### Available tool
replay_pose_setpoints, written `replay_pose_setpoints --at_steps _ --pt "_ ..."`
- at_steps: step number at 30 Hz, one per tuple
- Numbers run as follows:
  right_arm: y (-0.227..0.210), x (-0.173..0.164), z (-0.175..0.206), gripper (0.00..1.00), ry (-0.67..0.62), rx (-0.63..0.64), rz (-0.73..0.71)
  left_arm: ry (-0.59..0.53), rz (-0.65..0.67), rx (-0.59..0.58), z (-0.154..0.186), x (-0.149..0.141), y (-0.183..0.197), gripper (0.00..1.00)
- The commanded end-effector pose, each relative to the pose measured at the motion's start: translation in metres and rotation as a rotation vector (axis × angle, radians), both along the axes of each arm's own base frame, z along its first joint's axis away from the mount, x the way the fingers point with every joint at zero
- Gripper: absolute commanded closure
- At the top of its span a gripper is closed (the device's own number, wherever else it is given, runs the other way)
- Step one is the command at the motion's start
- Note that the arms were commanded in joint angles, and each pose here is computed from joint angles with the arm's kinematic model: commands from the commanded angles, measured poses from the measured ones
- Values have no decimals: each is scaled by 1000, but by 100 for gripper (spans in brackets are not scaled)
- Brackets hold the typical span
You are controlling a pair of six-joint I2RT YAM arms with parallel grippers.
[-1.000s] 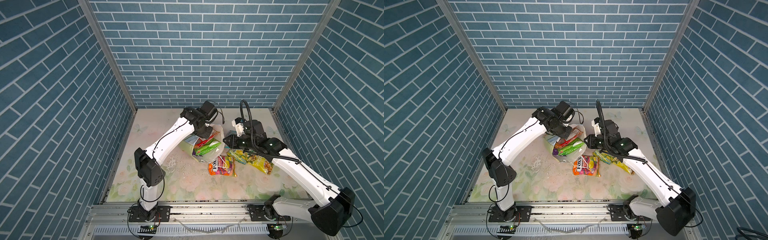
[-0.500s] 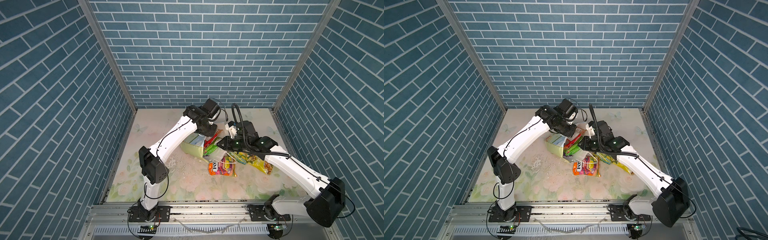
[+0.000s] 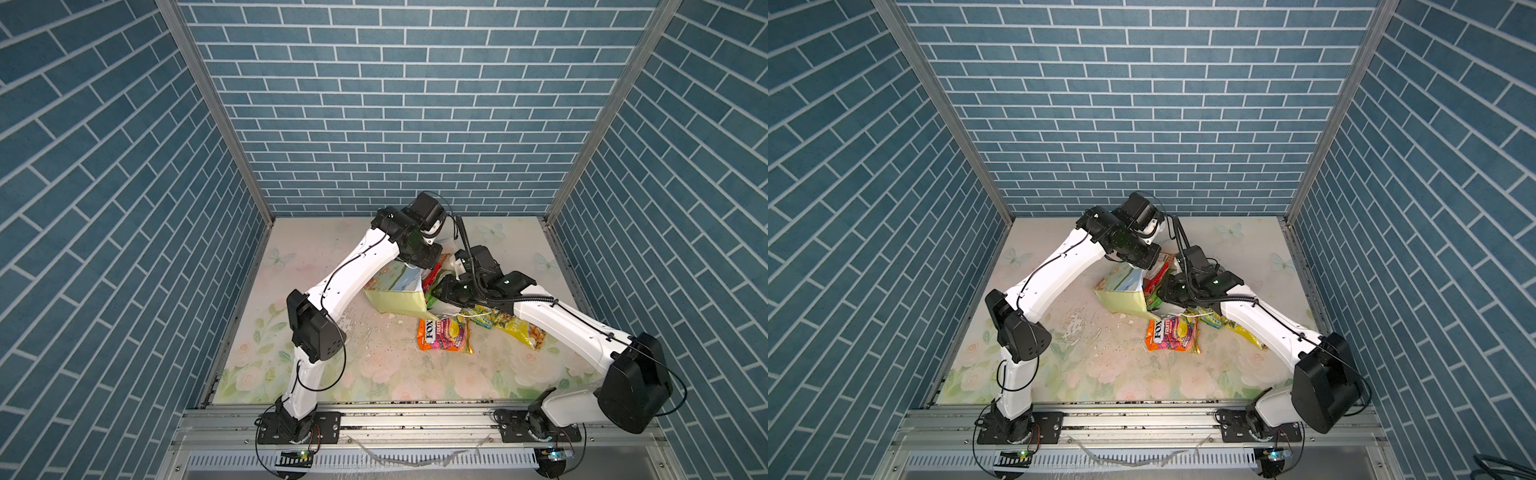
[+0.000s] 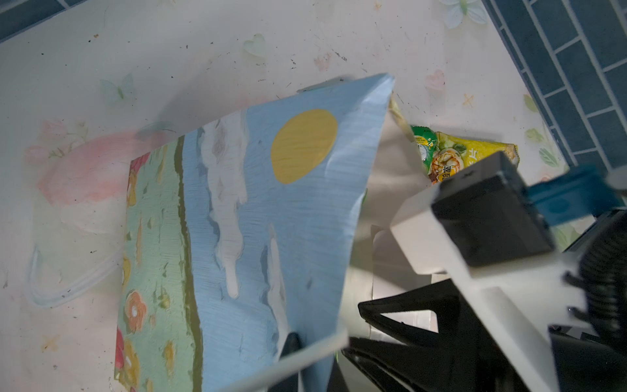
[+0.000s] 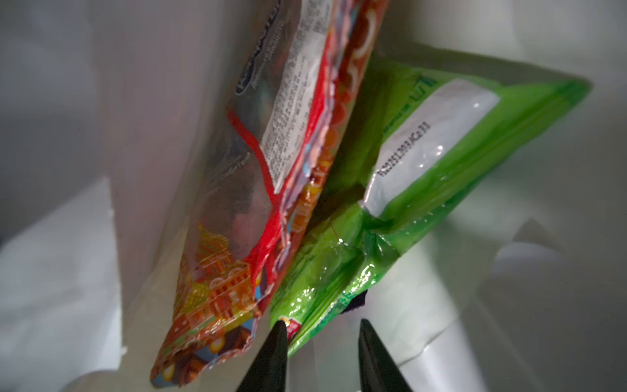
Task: Take the snacks out of the paper bag
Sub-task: Pick up the snack from the paper bag.
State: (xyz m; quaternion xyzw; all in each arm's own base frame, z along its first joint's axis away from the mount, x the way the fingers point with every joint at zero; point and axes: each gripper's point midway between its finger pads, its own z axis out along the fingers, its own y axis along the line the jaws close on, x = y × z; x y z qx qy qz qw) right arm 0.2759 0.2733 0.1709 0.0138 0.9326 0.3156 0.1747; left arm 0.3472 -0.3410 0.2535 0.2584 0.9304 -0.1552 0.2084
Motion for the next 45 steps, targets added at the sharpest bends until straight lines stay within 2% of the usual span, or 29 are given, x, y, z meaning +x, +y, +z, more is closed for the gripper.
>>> replay_pose_setpoints --at_steps 1,4,31,40,42,44,45 --pt "-5 2 -8 51 4 -28 -45 -9 -50 -40 4 0 -13 88" --pt "-4 7 -6 48 -7 -30 -52 -8 -58 -43 4 1 -13 88" --pt "15 32 -33 49 22 -109 3 -14 -61 -81 16 11 -5 88" --pt "12 31 -33 76 20 -134 13 -8 -53 -79 15 15 4 88" --pt "11 30 -31 85 18 -135 11 -6 -52 -76 13 16 5 88" --pt "10 30 -31 98 17 -142 9 -8 -53 -72 12 17 6 88" --pt "9 30 -30 100 13 -142 7 -10 -52 -68 12 18 6 88"
